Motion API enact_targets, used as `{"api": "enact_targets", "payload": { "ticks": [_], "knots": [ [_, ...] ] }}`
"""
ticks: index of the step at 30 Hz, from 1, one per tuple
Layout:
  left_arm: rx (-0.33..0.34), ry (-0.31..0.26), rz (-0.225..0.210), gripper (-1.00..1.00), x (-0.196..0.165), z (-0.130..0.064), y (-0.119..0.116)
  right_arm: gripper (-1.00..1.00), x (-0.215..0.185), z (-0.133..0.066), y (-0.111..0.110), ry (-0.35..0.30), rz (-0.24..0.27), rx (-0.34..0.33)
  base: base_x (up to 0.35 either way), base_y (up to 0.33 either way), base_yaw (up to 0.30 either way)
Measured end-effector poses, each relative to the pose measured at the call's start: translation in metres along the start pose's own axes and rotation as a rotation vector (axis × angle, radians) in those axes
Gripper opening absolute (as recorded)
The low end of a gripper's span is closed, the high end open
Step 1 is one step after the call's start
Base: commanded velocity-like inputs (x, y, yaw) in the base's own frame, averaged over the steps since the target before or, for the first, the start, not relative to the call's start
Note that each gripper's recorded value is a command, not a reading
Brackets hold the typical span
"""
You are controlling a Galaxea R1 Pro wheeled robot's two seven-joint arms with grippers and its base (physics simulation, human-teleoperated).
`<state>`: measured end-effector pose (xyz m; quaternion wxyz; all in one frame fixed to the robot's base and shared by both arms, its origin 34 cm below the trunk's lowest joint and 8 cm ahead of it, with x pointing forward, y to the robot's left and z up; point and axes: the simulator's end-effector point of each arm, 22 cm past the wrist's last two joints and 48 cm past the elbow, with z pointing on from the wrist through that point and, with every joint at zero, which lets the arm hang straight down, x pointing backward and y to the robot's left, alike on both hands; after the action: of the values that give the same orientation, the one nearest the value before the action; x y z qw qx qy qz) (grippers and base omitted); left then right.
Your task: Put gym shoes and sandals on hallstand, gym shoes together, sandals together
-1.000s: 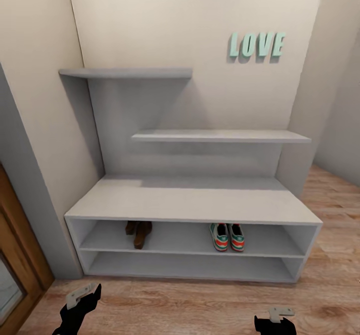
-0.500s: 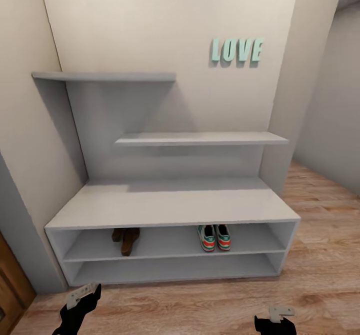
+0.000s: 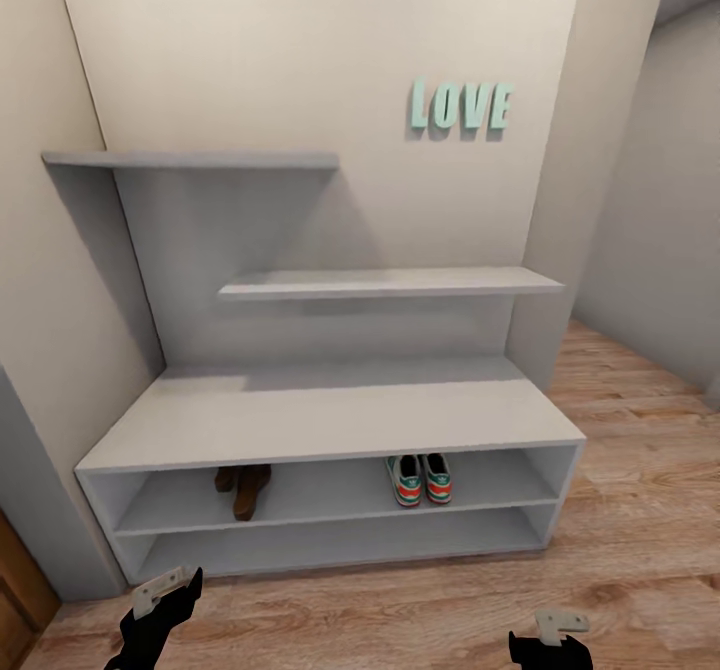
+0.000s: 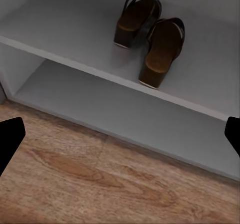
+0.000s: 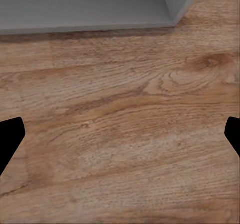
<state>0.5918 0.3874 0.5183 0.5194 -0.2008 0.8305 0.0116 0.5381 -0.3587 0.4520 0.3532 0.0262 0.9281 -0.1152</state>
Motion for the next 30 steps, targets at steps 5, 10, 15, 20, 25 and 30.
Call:
{"api": "enact_targets", "payload": {
  "ticks": [5, 10, 15, 20, 25, 30],
  "knots": [
    [-0.002, 0.006, 0.002, 1.00, -0.006, -0.003, -0.001, 1.00, -0.004, -0.005, -0.002, 0.007, -0.001, 0.000, 0.000, 0.000, -0.011],
    [-0.004, 0.011, 0.003, 1.00, -0.012, -0.006, -0.003, 1.00, -0.009, -0.011, -0.003, 0.012, -0.003, 0.000, 0.000, 0.000, -0.005],
    [-0.005, 0.014, 0.003, 1.00, -0.020, -0.009, -0.005, 1.00, -0.015, -0.017, -0.005, 0.015, -0.004, -0.001, 0.000, 0.000, -0.002],
    [-0.005, 0.016, 0.004, 1.00, -0.028, -0.013, -0.007, 1.00, -0.022, -0.023, -0.006, 0.017, -0.004, -0.001, 0.000, 0.000, -0.001],
    [-0.006, 0.016, 0.004, 1.00, -0.036, -0.016, -0.009, 1.00, -0.028, -0.029, -0.008, 0.018, -0.004, -0.001, 0.000, 0.000, 0.000],
    [-0.006, 0.017, 0.004, 1.00, -0.044, -0.020, -0.011, 1.00, -0.034, -0.035, -0.010, 0.018, -0.005, 0.000, 0.000, 0.000, 0.000]
  ]
}}
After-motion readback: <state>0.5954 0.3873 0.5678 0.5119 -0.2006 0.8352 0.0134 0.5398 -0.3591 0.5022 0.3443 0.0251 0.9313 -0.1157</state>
